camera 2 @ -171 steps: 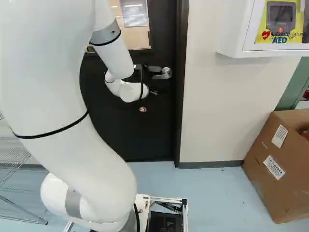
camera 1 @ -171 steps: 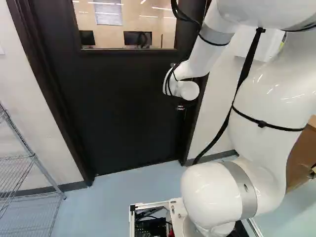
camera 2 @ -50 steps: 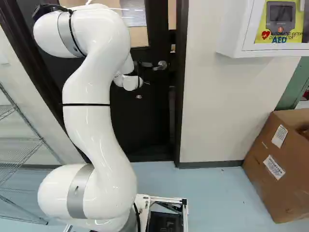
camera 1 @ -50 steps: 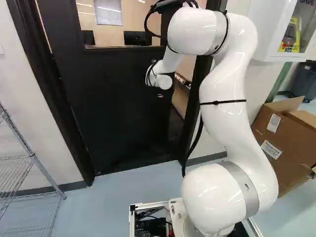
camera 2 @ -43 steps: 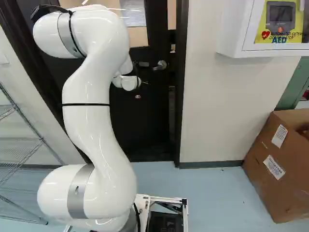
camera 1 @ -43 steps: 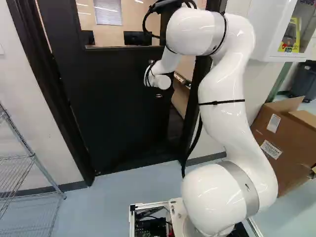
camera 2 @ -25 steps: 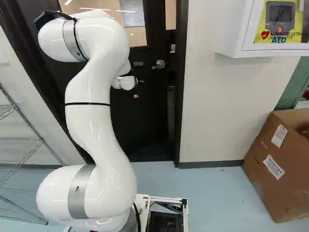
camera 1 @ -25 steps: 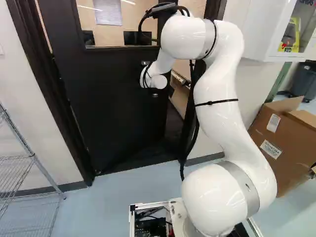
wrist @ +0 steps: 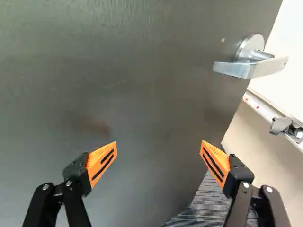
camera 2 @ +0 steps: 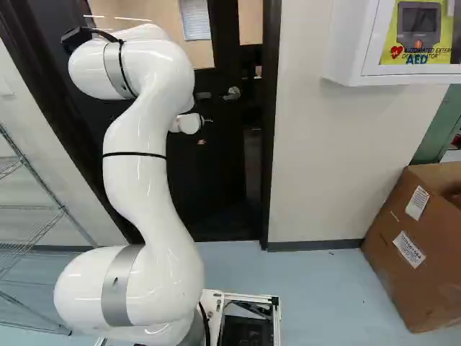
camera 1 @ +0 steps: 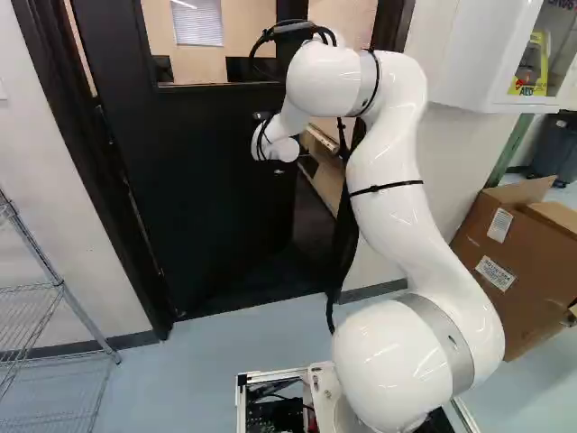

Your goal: Open the door and move inside

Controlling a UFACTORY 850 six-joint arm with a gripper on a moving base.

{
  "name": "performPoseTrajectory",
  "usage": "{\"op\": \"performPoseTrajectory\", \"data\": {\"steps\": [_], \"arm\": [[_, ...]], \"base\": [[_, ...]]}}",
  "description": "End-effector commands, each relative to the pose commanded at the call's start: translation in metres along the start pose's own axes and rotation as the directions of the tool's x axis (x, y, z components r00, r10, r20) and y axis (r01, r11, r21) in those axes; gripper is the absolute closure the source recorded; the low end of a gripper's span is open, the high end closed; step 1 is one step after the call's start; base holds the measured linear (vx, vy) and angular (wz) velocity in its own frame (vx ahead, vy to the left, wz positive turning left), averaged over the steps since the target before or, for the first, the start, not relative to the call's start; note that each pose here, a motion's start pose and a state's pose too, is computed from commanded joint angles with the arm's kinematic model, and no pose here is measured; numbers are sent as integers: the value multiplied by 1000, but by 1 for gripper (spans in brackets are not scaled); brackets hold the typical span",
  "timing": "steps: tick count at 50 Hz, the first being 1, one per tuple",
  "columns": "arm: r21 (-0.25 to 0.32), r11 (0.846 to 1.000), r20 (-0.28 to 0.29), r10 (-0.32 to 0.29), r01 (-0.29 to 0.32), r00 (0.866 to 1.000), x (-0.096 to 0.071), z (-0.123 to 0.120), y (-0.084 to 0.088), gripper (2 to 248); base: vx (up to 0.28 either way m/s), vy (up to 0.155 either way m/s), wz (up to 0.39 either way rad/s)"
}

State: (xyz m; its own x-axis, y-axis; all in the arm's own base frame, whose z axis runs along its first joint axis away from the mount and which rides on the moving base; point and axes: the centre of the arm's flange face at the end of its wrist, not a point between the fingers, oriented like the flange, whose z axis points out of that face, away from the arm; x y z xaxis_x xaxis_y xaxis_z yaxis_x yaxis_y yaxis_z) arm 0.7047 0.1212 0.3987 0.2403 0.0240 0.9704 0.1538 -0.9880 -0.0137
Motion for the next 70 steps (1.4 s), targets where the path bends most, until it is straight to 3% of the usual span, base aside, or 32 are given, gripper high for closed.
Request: {"op": "performPoseTrajectory", "data": {"steps": [70], "arm": [[-47,999,96,14,-10,995,-14,-140,29,3]], "base": [[0,0,0]]}}
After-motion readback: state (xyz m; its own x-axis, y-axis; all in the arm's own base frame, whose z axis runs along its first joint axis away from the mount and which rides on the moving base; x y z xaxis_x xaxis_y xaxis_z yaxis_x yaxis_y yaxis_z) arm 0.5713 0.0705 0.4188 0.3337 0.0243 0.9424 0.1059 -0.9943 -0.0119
